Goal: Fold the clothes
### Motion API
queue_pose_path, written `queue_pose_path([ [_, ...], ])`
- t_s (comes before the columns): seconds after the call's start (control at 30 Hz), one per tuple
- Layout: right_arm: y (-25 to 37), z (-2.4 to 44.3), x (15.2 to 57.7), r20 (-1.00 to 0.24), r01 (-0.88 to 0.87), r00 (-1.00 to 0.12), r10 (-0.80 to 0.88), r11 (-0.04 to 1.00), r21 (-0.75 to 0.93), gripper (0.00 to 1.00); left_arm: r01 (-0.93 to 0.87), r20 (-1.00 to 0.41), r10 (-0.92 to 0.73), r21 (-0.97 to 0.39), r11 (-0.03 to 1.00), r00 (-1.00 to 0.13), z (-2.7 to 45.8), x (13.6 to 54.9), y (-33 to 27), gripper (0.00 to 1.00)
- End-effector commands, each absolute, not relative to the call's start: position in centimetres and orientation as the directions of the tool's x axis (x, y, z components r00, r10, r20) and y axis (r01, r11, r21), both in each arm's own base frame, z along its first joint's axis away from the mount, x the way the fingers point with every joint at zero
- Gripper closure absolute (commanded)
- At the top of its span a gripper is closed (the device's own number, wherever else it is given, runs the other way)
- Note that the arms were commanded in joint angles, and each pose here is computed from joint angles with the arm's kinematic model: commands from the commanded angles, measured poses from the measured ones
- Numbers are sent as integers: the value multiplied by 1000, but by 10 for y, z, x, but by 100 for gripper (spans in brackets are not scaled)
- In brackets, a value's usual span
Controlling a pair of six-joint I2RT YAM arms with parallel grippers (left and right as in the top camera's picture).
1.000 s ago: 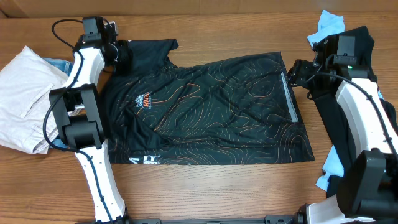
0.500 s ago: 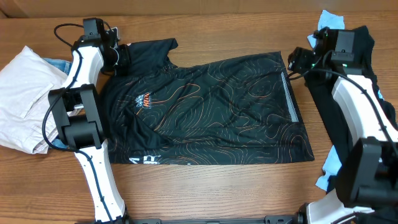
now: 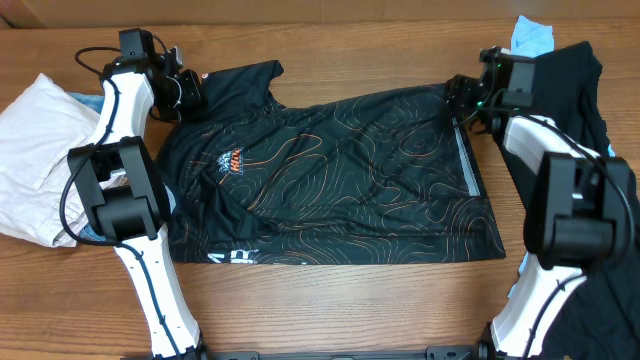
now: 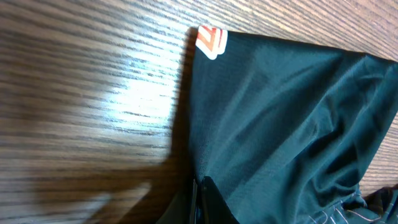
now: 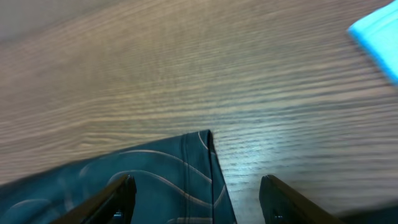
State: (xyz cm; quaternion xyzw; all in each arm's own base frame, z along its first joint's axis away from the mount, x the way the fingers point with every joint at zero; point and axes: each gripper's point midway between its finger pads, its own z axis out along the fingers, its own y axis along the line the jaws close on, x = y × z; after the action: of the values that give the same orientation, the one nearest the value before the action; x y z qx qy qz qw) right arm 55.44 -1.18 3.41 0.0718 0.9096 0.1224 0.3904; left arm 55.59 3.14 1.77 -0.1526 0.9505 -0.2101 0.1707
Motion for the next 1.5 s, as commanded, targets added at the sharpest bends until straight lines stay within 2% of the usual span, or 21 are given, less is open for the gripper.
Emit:
queue_pose_path([
  [0.0,7,25,565,-718,-36,-672,179,961,274,32,-196,-297,-367,-477,857,-882,46,564,22,96],
  [0.27,28,-2,566,-709,-66,-688,153,960,272,29,-206,-280,-369,-475,856,-886,44,561,21,96],
  [0.3,28,-6,566,-705,-61,-692,154,961,270,31,-207,-279,-369,-475,855,-887,44,560,21,96],
  [0.37,25,-11,565,-700,-49,-697,155,964,262,44,-208,-276,-369,-475,855,-887,44,560,21,96],
  [0.4,24,-13,564,-696,-40,-701,156,966,256,56,-209,-274,-369,-474,855,-888,43,559,21,96],
  [0.43,19,-15,564,-694,-14,-702,161,971,239,81,-211,-271,-369,-474,855,-889,43,558,21,96],
  [0.47,15,-15,564,-695,1,-700,165,973,230,94,-211,-271,-369,-475,855,-889,43,558,21,96],
  [0.5,15,-15,564,-695,5,-700,165,974,226,96,-211,-271,-369,-475,855,-889,43,558,21,96],
  [0.73,-1,-2,555,-663,55,-726,185,976,212,96,-203,-250,-346,-461,864,-904,53,545,23,96],
  [0.97,-30,67,535,-662,127,-718,215,976,178,96,-202,-294,-364,-462,863,-884,123,524,39,96],
  [1.13,-31,106,500,-613,152,-758,221,975,163,96,-201,-258,-343,-452,869,-903,155,491,35,96],
  [1.33,-24,121,428,-436,185,-870,231,972,146,96,-278,-91,-333,-373,885,-938,164,430,34,96],
  [1.47,-20,111,383,-273,209,-932,237,970,127,96,-336,28,-338,-220,916,-941,153,394,50,96],
])
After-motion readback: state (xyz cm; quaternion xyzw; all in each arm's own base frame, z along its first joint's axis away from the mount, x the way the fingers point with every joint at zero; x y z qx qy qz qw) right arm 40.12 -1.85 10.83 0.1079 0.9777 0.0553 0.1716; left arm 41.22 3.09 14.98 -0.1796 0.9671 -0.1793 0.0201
